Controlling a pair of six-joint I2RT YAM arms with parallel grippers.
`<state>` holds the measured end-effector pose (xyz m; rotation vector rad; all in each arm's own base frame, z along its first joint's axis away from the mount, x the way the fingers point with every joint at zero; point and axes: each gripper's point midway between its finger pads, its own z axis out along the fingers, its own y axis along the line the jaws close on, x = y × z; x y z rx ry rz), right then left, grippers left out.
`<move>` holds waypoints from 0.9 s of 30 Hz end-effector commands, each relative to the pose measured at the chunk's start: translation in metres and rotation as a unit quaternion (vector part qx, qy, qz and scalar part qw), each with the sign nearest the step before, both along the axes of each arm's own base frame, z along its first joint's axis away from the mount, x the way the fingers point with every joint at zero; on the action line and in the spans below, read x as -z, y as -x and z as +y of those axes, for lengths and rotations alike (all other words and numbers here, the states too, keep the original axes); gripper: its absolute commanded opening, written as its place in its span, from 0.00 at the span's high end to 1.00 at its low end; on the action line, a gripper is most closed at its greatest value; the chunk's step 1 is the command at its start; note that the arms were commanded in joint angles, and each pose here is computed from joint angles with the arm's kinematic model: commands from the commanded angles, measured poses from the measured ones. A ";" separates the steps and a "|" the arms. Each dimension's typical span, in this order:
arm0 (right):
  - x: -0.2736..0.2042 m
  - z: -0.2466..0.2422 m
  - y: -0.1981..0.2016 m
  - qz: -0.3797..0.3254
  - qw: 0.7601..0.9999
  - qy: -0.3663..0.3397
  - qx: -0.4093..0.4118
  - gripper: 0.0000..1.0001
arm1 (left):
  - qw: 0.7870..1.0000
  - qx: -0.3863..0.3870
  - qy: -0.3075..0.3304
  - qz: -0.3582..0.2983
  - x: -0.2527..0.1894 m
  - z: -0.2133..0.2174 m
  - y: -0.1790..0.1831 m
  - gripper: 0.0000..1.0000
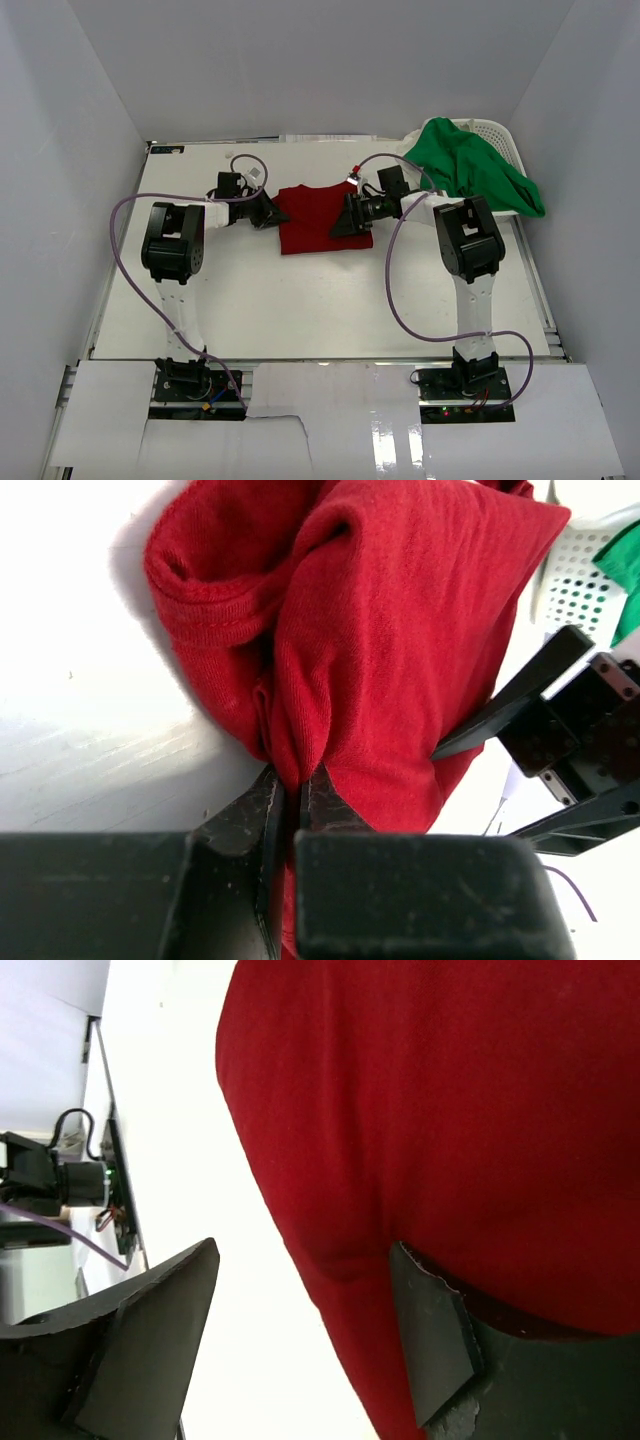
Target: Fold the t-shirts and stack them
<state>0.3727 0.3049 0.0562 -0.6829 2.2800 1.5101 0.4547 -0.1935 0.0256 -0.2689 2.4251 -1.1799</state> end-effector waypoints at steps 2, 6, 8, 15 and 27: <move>-0.038 -0.007 -0.018 -0.068 0.997 0.025 0.025 0.24 | 0.997 0.005 -0.071 0.038 0.032 0.010 0.005 1.00; -0.069 -0.015 -0.016 -0.115 0.992 0.035 0.033 0.24 | 0.993 0.011 -0.119 0.018 0.025 0.022 -0.010 1.00; -0.092 -0.019 -0.017 -0.147 0.987 0.039 0.043 0.24 | 0.990 0.004 -0.144 0.001 0.018 0.029 -0.025 1.00; -0.146 -0.031 -0.005 -0.201 0.977 0.040 0.058 0.24 | 0.982 -0.025 -0.184 -0.036 -0.001 0.077 -0.064 1.00; -0.187 -0.046 0.026 -0.235 0.968 0.027 0.089 0.28 | 0.950 -0.085 -0.278 -0.110 -0.026 0.178 -0.139 1.00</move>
